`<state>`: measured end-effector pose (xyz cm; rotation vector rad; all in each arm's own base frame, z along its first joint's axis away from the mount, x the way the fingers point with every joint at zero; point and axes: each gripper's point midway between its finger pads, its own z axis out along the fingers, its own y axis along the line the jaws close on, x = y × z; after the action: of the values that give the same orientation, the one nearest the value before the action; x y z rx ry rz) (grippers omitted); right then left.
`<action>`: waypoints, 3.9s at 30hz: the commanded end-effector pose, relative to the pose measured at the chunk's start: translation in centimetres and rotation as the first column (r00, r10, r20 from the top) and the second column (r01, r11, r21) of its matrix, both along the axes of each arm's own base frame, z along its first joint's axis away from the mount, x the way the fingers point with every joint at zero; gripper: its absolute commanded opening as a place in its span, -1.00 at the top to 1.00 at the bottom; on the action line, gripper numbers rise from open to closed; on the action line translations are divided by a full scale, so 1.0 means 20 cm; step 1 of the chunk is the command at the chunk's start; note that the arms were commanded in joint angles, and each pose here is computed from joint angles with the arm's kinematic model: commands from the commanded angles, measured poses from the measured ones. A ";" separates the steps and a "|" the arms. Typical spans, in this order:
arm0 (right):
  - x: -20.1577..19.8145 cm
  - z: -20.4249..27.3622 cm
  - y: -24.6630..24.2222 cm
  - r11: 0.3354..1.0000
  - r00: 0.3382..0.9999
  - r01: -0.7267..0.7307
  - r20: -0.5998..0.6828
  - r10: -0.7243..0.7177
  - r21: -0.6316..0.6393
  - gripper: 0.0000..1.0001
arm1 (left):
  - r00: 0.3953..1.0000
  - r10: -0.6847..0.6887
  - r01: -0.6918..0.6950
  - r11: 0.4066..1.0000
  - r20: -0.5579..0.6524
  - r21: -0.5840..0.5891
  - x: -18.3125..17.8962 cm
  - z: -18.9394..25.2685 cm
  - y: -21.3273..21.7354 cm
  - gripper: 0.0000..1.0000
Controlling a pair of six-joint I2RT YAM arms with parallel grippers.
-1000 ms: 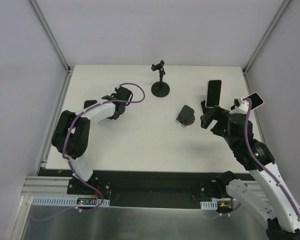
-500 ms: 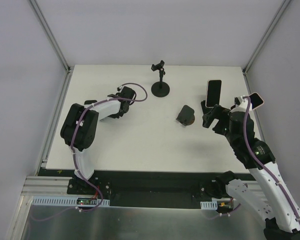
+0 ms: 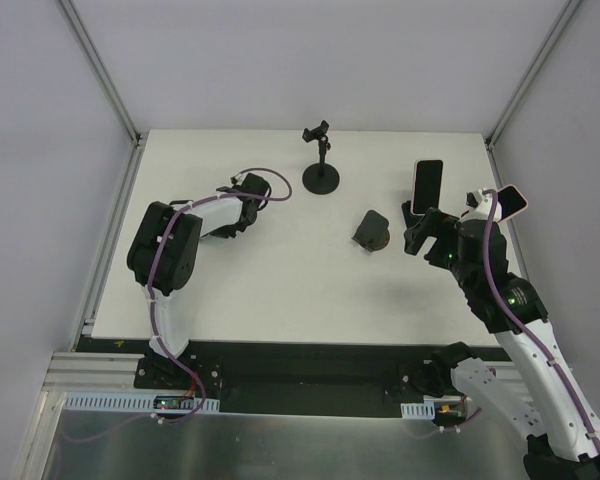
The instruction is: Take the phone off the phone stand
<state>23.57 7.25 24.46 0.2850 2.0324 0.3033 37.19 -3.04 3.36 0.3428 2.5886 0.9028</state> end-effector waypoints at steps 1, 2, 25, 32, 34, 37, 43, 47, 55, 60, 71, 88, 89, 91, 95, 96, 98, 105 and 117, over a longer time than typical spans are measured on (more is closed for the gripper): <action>0.02 0.06 0.01 1.000 0.999 -0.013 0.041 0.012 0.015 -0.93 | 0.999 0.048 -0.046 0.997 0.016 -0.069 0.03 0.01 -0.03 0.84; 0.02 0.06 0.01 1.000 0.999 -0.015 0.039 0.015 0.013 -0.93 | 0.998 0.052 -0.051 0.996 0.018 -0.071 0.03 0.01 -0.03 0.94; 0.02 0.04 0.01 0.999 0.999 -0.017 0.039 0.016 0.029 -0.93 | 0.982 0.176 -0.175 0.984 -0.063 0.022 -0.11 0.01 0.07 1.00; 0.02 0.04 0.01 0.999 0.999 -0.019 0.035 0.018 0.031 -0.93 | 0.979 0.193 -0.193 0.981 -0.072 0.004 -0.16 0.04 0.07 1.00; 0.02 0.03 0.01 0.999 0.999 -0.022 0.032 0.021 0.031 -0.93 | 0.979 0.191 -0.191 0.982 -0.070 0.011 -0.16 0.04 0.08 1.00; 0.02 0.04 0.02 0.999 0.999 -0.028 0.033 0.026 0.035 -0.93 | 0.979 0.189 -0.188 0.982 -0.078 0.029 -0.12 0.02 0.08 1.00; 0.02 0.04 0.01 0.999 0.999 -0.022 0.038 0.021 0.039 -0.93 | 0.978 0.196 -0.195 0.981 -0.076 0.012 -0.06 0.01 0.09 0.64; 0.01 0.03 0.00 0.999 0.999 -0.019 0.036 0.018 0.039 -0.93 | 0.981 0.181 -0.182 0.983 -0.071 -0.007 -0.01 0.02 0.07 0.43; 0.02 0.03 0.01 0.999 0.999 -0.022 0.030 0.021 0.038 -0.93 | 0.982 0.167 -0.172 0.984 -0.085 -0.048 0.00 0.00 0.03 0.09; 0.03 0.03 0.01 0.999 0.999 -0.024 0.030 0.023 0.041 -0.93 | 0.983 0.164 -0.171 0.981 -0.085 -0.086 0.02 0.00 0.00 -0.19; 0.02 0.03 0.01 0.999 0.999 -0.023 0.038 0.021 0.043 -0.93 | 0.980 0.185 -0.195 0.965 -0.073 -0.176 0.06 0.02 -0.01 -0.57; 0.02 0.03 0.01 0.999 0.999 -0.027 0.034 0.026 0.044 -0.93 | 0.973 0.199 -0.222 0.947 -0.119 -0.231 -0.07 0.03 0.02 -0.66; 0.02 0.03 0.01 0.999 0.999 -0.029 0.032 0.027 0.045 -0.93 | 0.973 0.198 -0.220 0.948 -0.118 -0.230 -0.08 0.03 0.02 -0.67; 0.02 0.03 0.01 0.998 0.999 -0.031 0.032 0.030 0.046 -0.93 | 0.973 0.199 -0.221 0.947 -0.114 -0.232 -0.08 0.04 0.02 -0.70; 0.03 0.03 0.03 0.998 0.998 -0.047 0.031 0.046 0.044 -0.93 | 0.975 0.193 -0.215 0.941 -0.107 -0.260 -0.06 0.06 0.00 -0.78; 0.03 0.03 0.03 0.998 0.998 -0.055 0.027 0.054 0.043 -0.93 | 0.978 0.191 -0.209 0.937 -0.088 -0.279 -0.05 0.09 -0.01 -0.79; 0.03 0.03 0.04 0.997 0.998 -0.065 0.024 0.064 0.040 -0.93 | 0.979 0.188 -0.203 0.926 -0.078 -0.317 -0.04 0.12 -0.04 -0.83; 0.05 -0.05 0.11 0.990 0.988 -0.139 -0.058 0.140 0.025 -0.93 | 0.989 0.141 -0.087 0.822 0.054 -0.563 -0.07 0.46 -0.21 -0.98; 0.28 -0.25 0.20 0.987 0.980 -0.082 -0.190 0.055 -0.137 -0.93 | 0.918 0.076 0.263 0.618 0.389 -0.741 -0.51 0.82 -0.28 -0.98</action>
<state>26.34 10.60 17.49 0.1356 2.3239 0.2527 29.54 -7.68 19.09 0.0068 2.3649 -0.1215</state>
